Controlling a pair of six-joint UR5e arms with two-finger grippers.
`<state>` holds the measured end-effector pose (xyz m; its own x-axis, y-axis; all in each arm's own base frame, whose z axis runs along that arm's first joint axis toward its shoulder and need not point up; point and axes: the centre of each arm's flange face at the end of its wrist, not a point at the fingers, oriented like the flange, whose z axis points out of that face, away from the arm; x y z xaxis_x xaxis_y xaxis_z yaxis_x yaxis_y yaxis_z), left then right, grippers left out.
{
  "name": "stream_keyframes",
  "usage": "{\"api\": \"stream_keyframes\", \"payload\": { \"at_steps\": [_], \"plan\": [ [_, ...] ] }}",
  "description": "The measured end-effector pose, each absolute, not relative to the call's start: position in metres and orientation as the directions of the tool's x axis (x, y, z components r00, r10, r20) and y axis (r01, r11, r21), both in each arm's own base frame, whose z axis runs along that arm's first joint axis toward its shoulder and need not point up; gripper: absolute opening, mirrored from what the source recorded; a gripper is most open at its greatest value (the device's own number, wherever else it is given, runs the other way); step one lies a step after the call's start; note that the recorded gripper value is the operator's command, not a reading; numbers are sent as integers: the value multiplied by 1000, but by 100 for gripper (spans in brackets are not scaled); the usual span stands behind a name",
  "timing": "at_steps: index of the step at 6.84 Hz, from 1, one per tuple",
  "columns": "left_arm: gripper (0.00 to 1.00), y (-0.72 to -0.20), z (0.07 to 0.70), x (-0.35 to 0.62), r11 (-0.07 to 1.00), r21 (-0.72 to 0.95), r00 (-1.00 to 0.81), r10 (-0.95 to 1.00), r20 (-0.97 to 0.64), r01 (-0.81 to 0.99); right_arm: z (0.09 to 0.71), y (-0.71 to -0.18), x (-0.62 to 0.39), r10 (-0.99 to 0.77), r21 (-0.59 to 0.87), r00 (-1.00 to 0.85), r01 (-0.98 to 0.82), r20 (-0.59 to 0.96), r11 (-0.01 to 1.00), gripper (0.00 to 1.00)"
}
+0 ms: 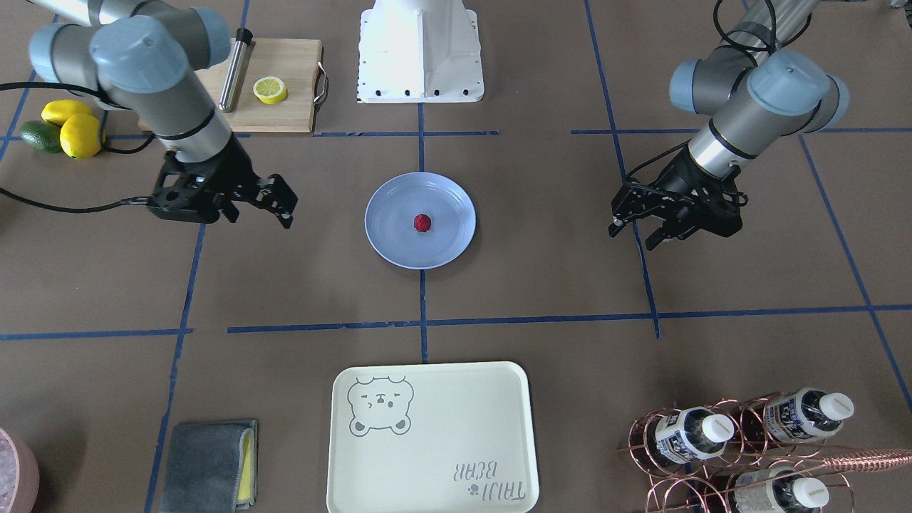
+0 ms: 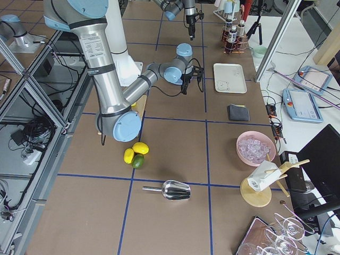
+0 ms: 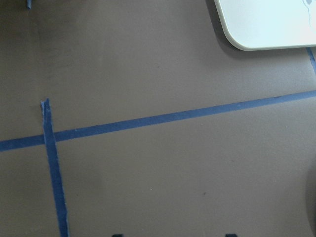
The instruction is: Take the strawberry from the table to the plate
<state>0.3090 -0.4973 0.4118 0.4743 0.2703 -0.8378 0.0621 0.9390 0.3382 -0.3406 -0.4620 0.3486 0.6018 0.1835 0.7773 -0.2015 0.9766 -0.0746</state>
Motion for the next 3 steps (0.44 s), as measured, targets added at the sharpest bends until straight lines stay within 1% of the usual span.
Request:
{"api": "stream_keyframes", "payload": {
  "at_steps": [2, 3],
  "plan": [
    [76, -535, 443, 242, 890, 456, 584, 380, -717, -19, 419, -484, -240, 84, 4, 661, -131, 745, 991, 100],
    [77, -551, 456, 200, 878, 475, 624, 404, -669, -58, 455, -491, -195, 43, 32, 685, -98, 727, 995, 100]
  ]
}}
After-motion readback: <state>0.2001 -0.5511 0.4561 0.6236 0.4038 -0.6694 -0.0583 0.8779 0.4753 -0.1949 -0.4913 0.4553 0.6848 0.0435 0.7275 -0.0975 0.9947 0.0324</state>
